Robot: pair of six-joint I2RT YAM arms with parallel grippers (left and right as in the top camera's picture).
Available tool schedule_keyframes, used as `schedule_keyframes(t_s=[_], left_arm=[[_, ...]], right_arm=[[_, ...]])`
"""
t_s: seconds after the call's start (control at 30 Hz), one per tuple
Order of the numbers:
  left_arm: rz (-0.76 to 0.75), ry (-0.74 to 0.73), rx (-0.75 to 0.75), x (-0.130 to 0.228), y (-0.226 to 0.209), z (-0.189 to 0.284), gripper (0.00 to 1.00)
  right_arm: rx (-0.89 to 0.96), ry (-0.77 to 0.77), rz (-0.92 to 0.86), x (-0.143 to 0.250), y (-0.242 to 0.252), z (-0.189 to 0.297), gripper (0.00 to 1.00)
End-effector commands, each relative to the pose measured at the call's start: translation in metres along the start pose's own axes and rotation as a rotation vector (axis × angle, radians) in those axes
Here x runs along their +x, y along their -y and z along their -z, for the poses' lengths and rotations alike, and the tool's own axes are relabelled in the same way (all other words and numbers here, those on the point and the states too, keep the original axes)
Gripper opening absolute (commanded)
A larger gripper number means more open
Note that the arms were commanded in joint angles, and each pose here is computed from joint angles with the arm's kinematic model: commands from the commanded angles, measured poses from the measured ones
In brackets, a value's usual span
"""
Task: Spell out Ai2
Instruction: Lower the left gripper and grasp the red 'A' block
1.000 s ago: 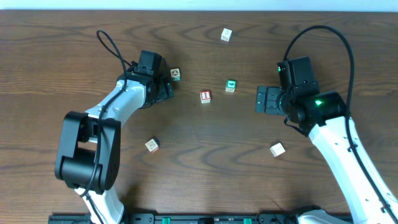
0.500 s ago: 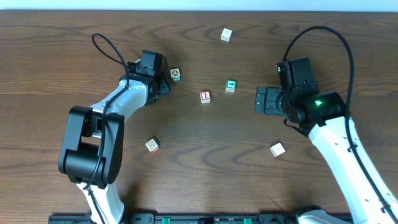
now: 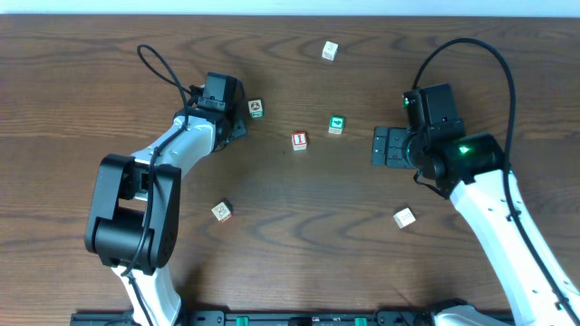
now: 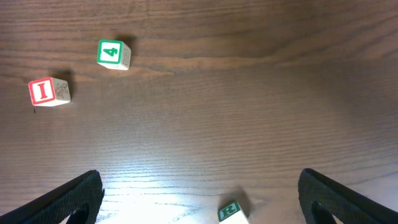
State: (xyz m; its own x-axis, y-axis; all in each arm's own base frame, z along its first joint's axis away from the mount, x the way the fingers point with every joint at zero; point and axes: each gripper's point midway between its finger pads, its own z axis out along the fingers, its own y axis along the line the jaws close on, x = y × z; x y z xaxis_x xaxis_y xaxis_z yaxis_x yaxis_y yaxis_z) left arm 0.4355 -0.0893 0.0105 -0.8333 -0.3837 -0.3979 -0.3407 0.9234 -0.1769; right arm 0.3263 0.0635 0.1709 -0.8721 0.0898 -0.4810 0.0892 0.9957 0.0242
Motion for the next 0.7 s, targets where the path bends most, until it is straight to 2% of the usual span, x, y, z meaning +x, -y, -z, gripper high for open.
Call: schedule_keyframes(t_s=[0.0,0.17,0.23,0.27,0.33,0.4,0.53,0.67], left_arm=[[-0.096,-0.022,0.006,0.005,0.000,-0.004,0.37],[-0.287,-0.076,0.079,0.017,0.010,-0.003,0.38],[-0.432,-0.107,0.124,0.026,0.014,-0.002,0.46],[-0.500,-0.121,0.145,0.030,0.016,-0.001,0.46],[-0.661,-0.140,0.191,0.038,0.019,0.000,0.41],[-0.792,-0.143,0.211,0.041,0.019,0.001,0.41],[-1.002,-0.123,0.227,0.041,0.018,0.001,0.26],[-1.065,-0.117,0.210,0.040,0.015,0.000,0.25]], right_arm=[[0.000,0.002,0.008,0.000,0.001,0.002,0.99],[0.002,0.003,0.009,0.000,0.002,0.002,0.99],[0.004,0.004,0.009,0.000,0.002,0.002,0.99],[0.004,0.004,0.009,0.000,0.002,0.002,0.99],[0.004,0.006,0.009,-0.001,0.002,0.002,0.99],[0.003,0.008,0.008,-0.001,0.002,0.002,0.99],[0.003,0.006,0.008,-0.001,0.002,0.002,0.99],[0.004,0.006,0.008,-0.001,0.002,0.002,0.99]])
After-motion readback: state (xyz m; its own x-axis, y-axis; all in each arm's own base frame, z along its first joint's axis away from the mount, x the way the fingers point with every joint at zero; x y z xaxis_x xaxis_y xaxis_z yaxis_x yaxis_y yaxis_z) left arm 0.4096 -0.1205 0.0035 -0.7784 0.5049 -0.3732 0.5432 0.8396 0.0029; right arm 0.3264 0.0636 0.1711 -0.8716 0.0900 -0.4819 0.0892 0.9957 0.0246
